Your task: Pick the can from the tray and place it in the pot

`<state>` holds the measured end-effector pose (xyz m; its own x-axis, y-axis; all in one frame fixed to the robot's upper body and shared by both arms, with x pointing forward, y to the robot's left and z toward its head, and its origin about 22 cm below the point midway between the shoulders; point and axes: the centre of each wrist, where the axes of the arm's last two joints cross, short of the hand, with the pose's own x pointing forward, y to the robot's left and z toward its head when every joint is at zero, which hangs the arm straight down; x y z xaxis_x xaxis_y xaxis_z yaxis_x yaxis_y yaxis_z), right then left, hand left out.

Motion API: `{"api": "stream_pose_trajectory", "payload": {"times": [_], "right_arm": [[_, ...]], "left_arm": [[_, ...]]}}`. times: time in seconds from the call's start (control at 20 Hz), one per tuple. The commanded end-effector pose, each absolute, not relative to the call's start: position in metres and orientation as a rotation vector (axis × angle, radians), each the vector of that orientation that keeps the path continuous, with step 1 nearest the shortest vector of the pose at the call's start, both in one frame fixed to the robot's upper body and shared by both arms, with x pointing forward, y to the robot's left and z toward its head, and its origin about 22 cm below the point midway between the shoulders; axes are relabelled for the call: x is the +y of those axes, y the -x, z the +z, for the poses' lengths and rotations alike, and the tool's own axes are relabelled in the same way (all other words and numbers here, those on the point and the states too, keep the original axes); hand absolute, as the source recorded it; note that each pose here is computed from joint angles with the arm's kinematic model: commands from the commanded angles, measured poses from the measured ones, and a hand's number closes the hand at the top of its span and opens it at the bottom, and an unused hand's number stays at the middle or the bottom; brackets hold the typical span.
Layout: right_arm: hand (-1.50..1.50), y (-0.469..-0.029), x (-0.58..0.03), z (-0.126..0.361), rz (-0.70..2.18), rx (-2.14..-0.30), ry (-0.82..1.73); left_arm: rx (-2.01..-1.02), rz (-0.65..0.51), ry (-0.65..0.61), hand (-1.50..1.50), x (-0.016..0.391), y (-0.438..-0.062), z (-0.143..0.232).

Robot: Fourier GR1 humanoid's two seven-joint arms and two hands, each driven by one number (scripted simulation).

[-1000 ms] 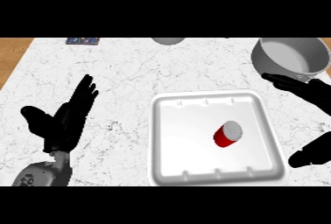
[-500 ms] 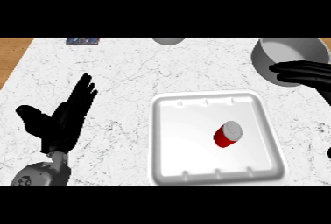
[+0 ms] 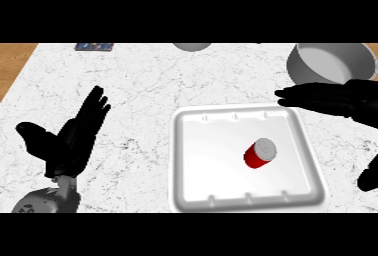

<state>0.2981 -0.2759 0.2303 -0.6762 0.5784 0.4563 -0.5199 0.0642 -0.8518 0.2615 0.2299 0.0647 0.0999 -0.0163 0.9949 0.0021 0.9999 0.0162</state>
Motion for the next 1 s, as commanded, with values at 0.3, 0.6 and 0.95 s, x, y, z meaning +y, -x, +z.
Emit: {"api": "stream_pose_trajectory", "payload": {"times": [0.3,0.6,0.95], "right_arm": [[-1.50,-0.289,-0.247,0.190,1.845,-1.363,0.185],[-1.50,-0.303,-0.257,0.171,1.801,-1.364,0.195],[-1.50,-0.282,-0.241,0.164,1.766,-1.423,0.181]], "left_arm": [[-1.490,-0.015,-0.017,0.00,0.236,-0.275,0.062],[-1.468,-0.019,-0.023,0.00,0.234,-0.265,0.065],[-1.491,-0.022,-0.010,0.00,0.220,-0.262,0.055]]}}
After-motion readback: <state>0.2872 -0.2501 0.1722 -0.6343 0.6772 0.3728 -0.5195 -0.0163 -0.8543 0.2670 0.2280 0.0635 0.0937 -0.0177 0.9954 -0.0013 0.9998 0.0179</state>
